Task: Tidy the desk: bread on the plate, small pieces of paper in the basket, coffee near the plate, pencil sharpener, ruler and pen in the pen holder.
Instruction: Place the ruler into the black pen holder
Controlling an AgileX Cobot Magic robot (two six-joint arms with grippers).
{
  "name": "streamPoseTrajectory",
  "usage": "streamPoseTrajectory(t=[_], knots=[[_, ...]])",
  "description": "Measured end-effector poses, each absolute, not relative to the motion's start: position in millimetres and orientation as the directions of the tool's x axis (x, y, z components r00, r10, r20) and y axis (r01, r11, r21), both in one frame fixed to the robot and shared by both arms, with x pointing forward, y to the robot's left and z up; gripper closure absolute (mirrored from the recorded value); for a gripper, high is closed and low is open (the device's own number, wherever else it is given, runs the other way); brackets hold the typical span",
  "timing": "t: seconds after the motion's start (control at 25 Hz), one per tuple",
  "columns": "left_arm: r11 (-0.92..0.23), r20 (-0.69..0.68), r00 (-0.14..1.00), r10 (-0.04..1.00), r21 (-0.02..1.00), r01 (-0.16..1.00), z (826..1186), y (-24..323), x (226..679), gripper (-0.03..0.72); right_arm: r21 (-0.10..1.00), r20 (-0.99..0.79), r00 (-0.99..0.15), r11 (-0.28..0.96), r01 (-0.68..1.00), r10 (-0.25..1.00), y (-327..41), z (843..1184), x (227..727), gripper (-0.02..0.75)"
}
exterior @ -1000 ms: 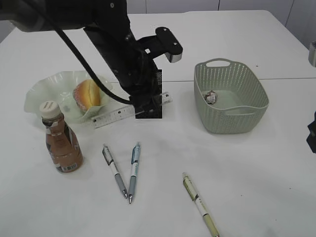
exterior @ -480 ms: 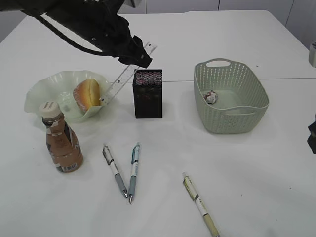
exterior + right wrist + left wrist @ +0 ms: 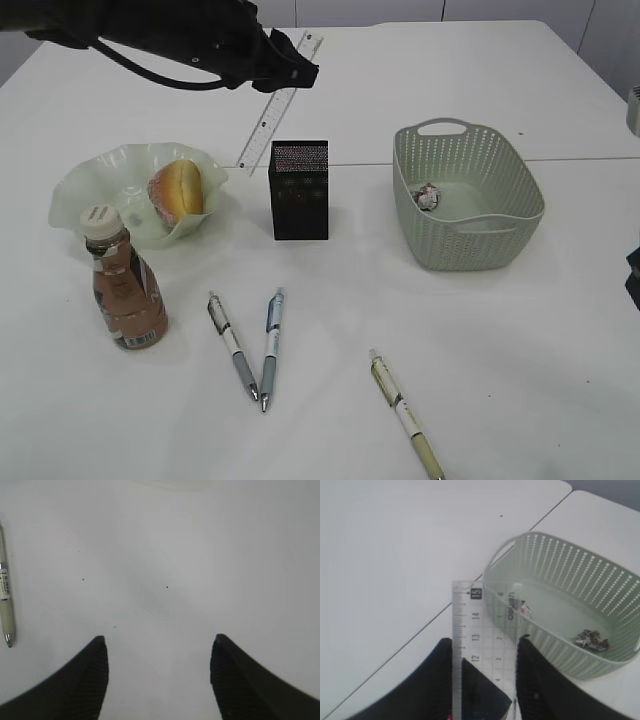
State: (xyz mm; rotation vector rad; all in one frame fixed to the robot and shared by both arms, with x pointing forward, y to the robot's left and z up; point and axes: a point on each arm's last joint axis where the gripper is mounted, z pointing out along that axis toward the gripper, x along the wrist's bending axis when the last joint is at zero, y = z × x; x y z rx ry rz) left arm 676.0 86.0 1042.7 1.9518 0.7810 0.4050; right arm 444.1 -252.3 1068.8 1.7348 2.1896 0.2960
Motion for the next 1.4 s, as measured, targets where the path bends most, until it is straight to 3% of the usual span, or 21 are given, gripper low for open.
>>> streamPoseTrajectory(t=[0.64,1.4], knots=[[-0.124,-0.159,0.802,0.575,0.953,0.278,1021.3,96.4,698.0,0.407,0.367,-0.133,-0.203,0.239,0.899,0.97,-252.6,1069.0,444.9,0.266],[-0.075,-0.146,0.814,0.562,0.971,0.226,1008.0,93.0,704.5,0.407,0.37,-0.131,-0.199,0.234,0.899,0.971,-252.5,1069.1,445.1,0.266]])
